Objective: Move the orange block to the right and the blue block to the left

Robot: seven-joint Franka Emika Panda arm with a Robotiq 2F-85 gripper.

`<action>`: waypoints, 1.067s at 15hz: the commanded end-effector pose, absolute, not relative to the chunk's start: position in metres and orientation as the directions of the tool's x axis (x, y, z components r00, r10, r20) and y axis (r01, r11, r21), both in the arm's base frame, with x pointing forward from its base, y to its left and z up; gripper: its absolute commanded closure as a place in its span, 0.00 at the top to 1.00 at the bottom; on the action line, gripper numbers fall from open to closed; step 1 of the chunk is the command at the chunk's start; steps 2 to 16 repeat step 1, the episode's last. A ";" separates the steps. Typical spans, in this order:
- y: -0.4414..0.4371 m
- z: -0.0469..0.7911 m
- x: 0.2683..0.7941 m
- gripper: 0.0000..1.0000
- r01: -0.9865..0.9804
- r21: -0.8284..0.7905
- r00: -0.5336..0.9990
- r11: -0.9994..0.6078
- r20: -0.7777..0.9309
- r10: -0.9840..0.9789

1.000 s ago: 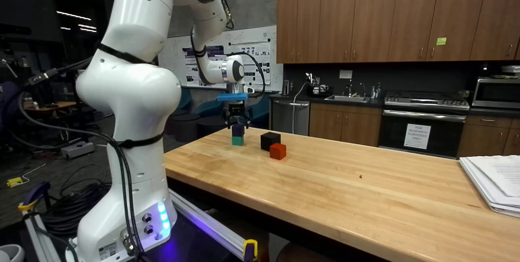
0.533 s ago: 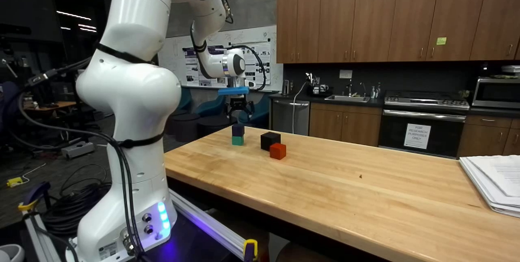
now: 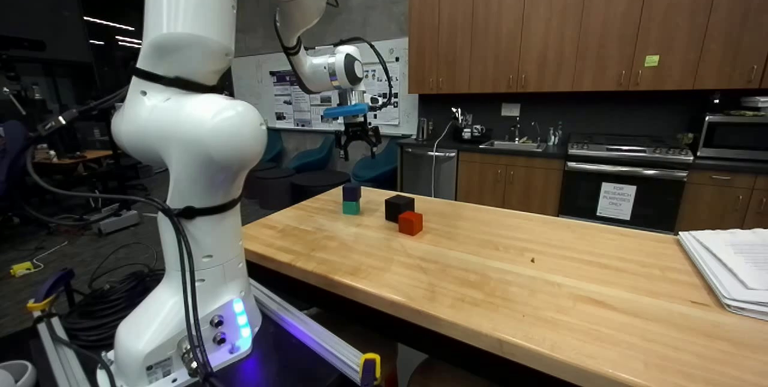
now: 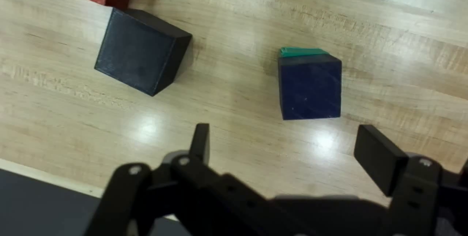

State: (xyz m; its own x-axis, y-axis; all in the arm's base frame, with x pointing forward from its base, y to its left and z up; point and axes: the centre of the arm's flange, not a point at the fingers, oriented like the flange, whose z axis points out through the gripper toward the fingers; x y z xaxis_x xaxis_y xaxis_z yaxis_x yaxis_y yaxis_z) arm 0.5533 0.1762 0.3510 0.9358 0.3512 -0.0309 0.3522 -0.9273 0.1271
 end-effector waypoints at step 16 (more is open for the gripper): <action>0.176 0.349 0.553 1.00 0.353 0.127 0.936 -0.927 -0.035 0.351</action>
